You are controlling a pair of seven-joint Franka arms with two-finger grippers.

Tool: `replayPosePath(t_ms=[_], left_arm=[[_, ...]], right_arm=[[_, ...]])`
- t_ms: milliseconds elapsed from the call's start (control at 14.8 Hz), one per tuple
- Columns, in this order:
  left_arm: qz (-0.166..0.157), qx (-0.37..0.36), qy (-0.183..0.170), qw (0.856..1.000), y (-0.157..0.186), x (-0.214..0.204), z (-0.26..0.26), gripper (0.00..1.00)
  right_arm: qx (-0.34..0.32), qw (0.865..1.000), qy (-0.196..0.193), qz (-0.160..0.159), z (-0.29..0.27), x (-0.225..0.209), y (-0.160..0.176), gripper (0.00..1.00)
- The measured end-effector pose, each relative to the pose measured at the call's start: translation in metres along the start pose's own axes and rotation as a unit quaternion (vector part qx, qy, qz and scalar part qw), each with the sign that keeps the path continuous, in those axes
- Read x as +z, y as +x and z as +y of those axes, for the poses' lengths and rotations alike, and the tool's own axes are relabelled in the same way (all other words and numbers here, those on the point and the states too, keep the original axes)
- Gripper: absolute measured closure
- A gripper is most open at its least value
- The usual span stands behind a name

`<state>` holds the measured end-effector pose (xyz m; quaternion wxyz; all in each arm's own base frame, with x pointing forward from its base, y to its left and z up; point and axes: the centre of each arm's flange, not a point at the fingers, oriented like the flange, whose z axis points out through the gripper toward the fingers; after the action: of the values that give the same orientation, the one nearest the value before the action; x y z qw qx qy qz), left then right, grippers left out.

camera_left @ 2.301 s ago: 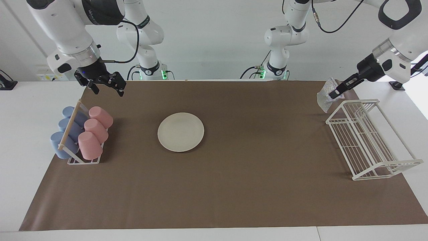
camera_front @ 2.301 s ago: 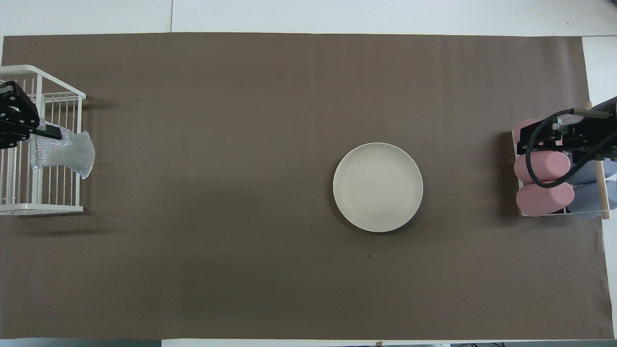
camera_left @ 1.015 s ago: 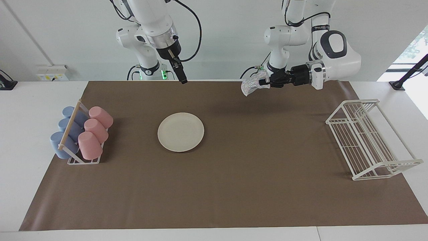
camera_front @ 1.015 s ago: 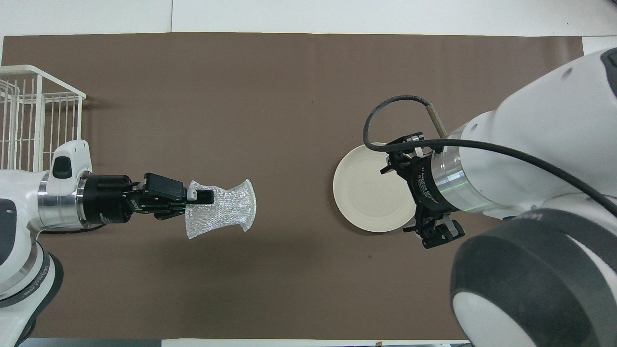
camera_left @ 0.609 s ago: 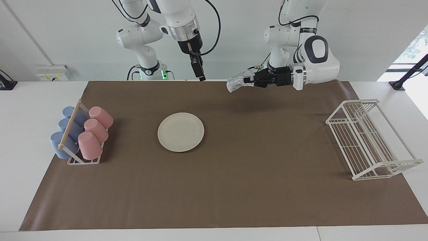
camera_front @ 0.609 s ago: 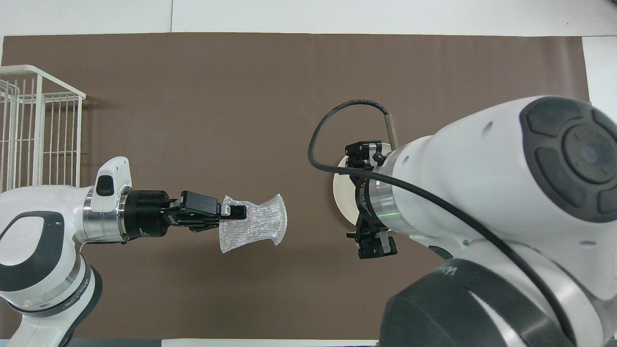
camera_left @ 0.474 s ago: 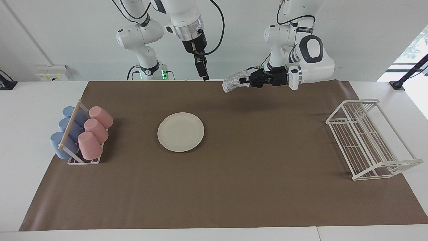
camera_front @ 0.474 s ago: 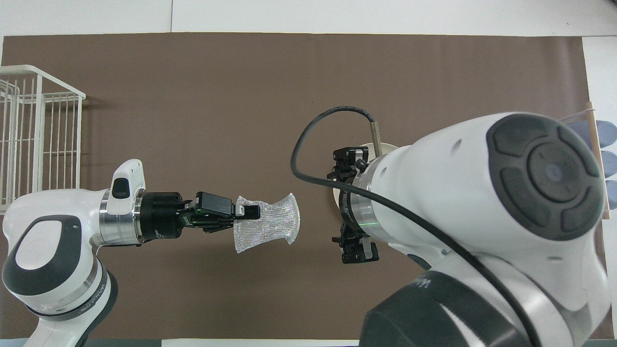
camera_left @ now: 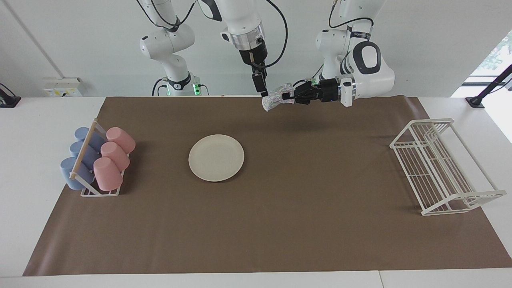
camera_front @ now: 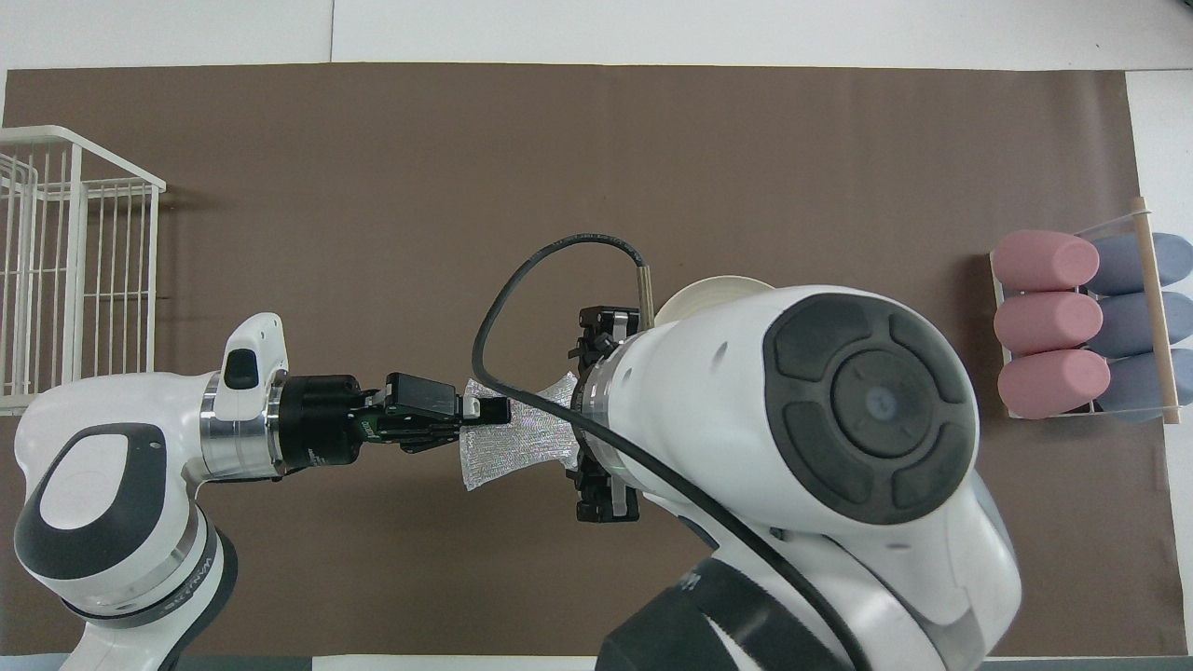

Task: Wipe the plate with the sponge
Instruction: 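Grasp the sponge with the right gripper from the left gripper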

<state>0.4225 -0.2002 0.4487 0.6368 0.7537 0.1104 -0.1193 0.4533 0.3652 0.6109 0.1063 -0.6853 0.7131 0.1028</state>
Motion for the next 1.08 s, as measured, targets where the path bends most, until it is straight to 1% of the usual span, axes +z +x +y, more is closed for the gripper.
replayPosePath(t_ms=[338, 812, 1083], left_arm=[[0.001, 0.000, -0.002, 1.000, 0.000, -0.001, 0.000, 0.95], [0.002, -0.001, -0.003, 1.000, 0.001, -0.002, 0.000, 0.95], [0.003, -0.001, -0.004, 1.000, 0.001, -0.003, 0.001, 0.95]], right_arm=[[-0.023, 0.999, 0.016, -0.016, 0.019, 0.038, -0.020, 0.00], [-0.052, 0.999, 0.008, -0.006, 0.037, 0.050, -0.012, 0.00], [-0.067, 0.997, 0.021, -0.014, 0.036, 0.055, -0.010, 0.00]])
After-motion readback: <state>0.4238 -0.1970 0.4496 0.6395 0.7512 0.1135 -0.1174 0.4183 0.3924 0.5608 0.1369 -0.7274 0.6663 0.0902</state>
